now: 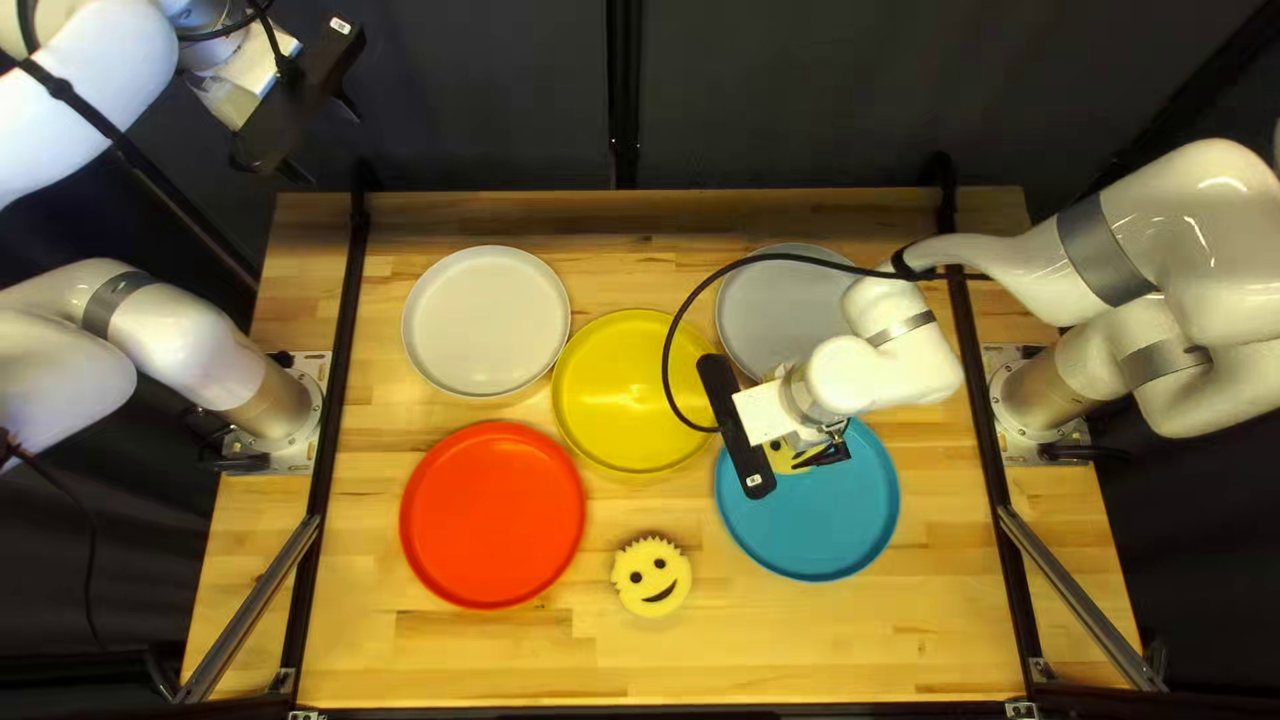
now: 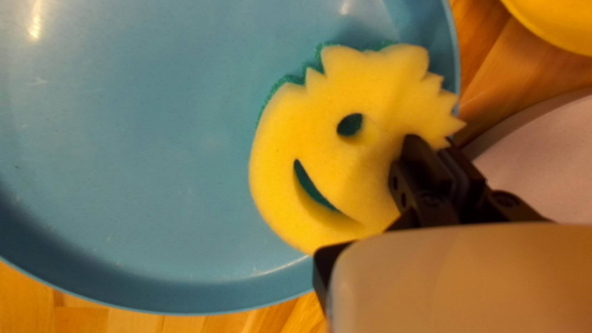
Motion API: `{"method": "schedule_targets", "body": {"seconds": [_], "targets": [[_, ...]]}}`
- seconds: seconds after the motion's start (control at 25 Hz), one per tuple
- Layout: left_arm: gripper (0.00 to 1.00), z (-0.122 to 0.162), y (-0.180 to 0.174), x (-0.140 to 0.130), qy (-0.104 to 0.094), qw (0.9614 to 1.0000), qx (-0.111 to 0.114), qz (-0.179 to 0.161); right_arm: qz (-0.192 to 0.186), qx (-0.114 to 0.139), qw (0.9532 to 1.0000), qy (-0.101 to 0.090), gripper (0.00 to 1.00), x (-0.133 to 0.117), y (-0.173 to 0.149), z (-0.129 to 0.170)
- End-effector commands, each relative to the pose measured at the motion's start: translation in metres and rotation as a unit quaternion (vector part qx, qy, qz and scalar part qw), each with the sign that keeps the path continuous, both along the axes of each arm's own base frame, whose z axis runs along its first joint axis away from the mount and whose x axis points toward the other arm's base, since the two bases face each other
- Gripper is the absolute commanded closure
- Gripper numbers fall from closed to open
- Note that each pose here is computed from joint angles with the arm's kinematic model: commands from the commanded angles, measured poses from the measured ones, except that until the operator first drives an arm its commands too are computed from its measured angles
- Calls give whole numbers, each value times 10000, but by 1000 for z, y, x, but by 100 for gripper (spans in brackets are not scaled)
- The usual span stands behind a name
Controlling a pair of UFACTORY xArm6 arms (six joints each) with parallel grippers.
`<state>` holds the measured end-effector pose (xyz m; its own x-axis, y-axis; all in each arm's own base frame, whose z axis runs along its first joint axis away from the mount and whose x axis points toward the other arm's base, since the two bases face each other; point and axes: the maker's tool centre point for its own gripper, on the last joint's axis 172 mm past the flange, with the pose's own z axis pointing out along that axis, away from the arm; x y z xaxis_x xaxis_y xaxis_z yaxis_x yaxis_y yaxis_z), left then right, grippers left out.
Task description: Pick up sponge and scrub the plate
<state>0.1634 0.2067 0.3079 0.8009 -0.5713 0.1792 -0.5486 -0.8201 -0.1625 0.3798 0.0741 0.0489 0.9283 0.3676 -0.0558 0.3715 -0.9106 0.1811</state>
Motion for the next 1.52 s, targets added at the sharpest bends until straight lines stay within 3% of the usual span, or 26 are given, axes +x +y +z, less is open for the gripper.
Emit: {"method": "schedule_targets", "body": {"seconds": [0.04,0.2,0.36,0.8,1.0,1.16,1.52], "targets": [[0,0,0,0,0,10000,0,0,168,-98,9998,-14,100,7,25,1],[0,0,0,0,0,10000,0,0,319,-152,9994,-49,100,13,43,-2],[0,0,0,0,0,10000,0,0,365,-151,9992,-61,100,10,41,-5],[0,0,0,0,0,10000,0,0,131,-104,9997,-189,100,-30,-38,-2],[0,0,0,0,0,10000,0,0,191,-166,9992,-304,100,-35,-54,-5],[0,0,0,0,0,10000,0,0,311,-169,9984,-432,100,-39,-41,-5],[0,0,0,0,0,10000,0,0,587,-309,9958,-632,100,-40,29,9]]}}
